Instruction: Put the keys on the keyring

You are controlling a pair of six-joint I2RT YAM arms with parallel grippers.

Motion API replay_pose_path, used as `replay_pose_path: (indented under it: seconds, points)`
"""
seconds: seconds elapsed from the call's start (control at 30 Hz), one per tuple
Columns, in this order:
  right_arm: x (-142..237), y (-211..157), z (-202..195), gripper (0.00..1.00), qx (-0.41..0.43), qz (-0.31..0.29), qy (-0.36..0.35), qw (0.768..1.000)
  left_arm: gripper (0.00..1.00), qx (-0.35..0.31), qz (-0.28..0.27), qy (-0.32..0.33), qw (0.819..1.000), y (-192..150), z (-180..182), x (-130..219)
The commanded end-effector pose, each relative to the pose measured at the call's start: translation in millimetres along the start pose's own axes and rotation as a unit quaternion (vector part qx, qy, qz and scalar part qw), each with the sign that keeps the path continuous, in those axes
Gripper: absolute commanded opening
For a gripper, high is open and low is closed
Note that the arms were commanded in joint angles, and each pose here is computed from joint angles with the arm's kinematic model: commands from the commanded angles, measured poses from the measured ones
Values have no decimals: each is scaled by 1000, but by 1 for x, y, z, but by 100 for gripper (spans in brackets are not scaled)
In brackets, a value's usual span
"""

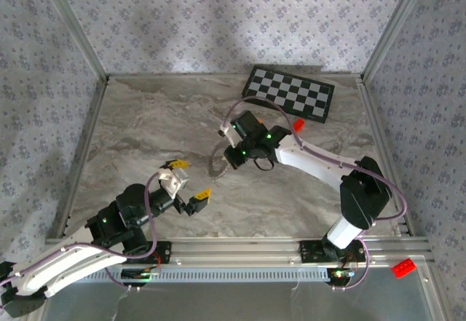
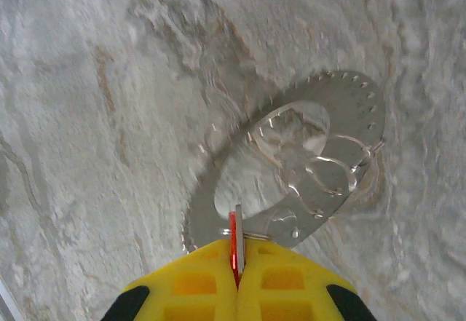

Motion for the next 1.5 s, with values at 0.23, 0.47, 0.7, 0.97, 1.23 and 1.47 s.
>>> replay_pose_path:
  seconds: [0.23, 0.47, 0.7, 0.97, 1.23, 1.47]
  points:
    - [-3, -41, 10, 0, -54, -9, 8, 998, 100, 21, -19, 1, 1000, 2, 1, 1]
    - [-18, -67, 14, 0, -73, 14, 17, 997, 100, 46, -26, 11, 999, -1, 5, 5]
    - [-23, -81, 22, 0, -81, 21, 22, 996, 100, 57, -9, 40, 998, -4, 11, 11]
    - [-29, -102, 30, 0, -82, 39, 22, 996, 100, 83, -21, 76, 993, -4, 19, 13]
    - [-32, -121, 33, 0, -86, 52, 21, 995, 100, 85, -19, 90, 992, -3, 22, 15]
    - [-34, -131, 34, 0, -83, 65, 18, 994, 100, 83, -23, 124, 989, 2, 28, 19]
Point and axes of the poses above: each hand's point on the last joint's axis, 136 mm out from that joint toward the fingers, its own x axis back along the fingers, its own z axis along the line the jaws close on, y = z × x, the point moved 7 cm from there along x, back along the fingers, and after that the axes turned 14 degrees about x, right-handed, at the moved point
